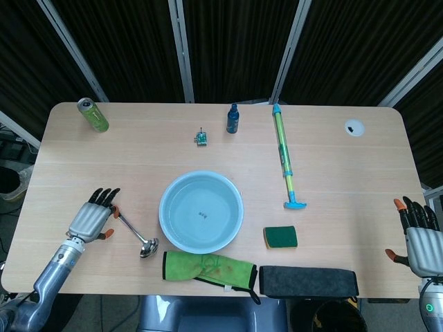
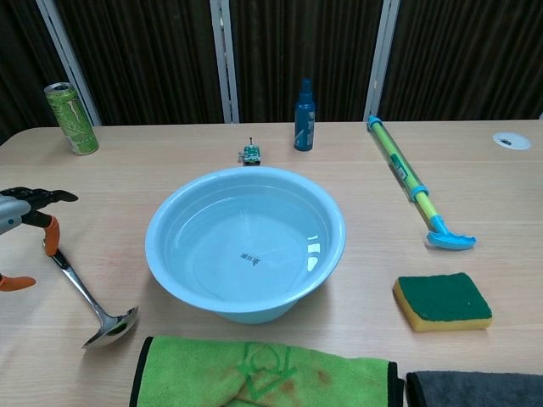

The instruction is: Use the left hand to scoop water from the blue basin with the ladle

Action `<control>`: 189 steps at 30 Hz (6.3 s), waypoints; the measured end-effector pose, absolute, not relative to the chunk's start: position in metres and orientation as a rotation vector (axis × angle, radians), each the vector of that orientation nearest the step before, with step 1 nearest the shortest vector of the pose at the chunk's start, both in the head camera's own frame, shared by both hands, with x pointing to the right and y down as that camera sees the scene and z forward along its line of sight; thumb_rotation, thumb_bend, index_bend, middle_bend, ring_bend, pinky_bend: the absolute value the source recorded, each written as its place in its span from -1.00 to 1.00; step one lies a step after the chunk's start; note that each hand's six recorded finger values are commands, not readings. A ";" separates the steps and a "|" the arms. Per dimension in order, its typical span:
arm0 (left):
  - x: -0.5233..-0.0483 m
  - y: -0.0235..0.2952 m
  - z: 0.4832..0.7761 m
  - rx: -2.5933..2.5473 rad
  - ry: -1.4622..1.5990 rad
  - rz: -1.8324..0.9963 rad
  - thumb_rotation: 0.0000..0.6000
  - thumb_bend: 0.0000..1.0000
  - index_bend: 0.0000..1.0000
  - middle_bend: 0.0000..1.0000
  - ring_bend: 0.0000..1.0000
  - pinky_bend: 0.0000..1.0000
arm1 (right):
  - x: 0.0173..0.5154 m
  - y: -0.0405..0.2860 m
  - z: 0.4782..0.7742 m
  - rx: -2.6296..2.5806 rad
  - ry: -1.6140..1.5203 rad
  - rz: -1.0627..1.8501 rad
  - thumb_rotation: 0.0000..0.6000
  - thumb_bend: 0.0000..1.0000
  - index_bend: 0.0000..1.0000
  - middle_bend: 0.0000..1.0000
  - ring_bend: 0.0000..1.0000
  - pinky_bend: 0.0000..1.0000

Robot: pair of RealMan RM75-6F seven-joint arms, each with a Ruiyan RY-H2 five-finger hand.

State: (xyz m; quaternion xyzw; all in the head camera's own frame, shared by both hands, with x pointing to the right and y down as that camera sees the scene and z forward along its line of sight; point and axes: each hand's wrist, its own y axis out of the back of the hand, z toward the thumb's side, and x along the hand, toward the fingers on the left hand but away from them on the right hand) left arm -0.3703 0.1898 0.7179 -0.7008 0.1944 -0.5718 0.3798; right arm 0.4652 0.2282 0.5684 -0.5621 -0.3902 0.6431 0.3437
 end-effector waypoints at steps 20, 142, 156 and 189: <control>-0.355 0.190 0.750 -1.840 0.411 -1.464 1.00 -0.48 -0.03 -1.00 -1.00 -1.00 | 0.470 0.222 0.576 -1.431 -1.004 1.719 1.00 -1.00 -1.00 -1.00 -1.00 -1.00; -0.237 0.120 0.642 -2.140 0.306 -1.079 1.00 0.35 0.35 -1.00 -1.00 -1.00 | 0.476 0.226 0.554 -1.444 -1.078 1.655 1.00 -1.00 -1.00 -1.00 -1.00 -1.00; -0.203 0.118 0.677 -2.221 0.292 -1.082 1.00 0.35 0.37 -1.00 -1.00 -1.00 | 0.476 0.226 0.553 -1.445 -1.079 1.653 1.00 -1.00 -1.00 -1.00 -1.00 -1.00; -0.217 0.116 0.696 -2.141 0.239 -1.184 1.00 0.35 0.39 -1.00 -1.00 -1.00 | 0.479 0.228 0.545 -1.435 -1.107 1.632 1.00 -1.00 -1.00 -1.00 -1.00 -1.00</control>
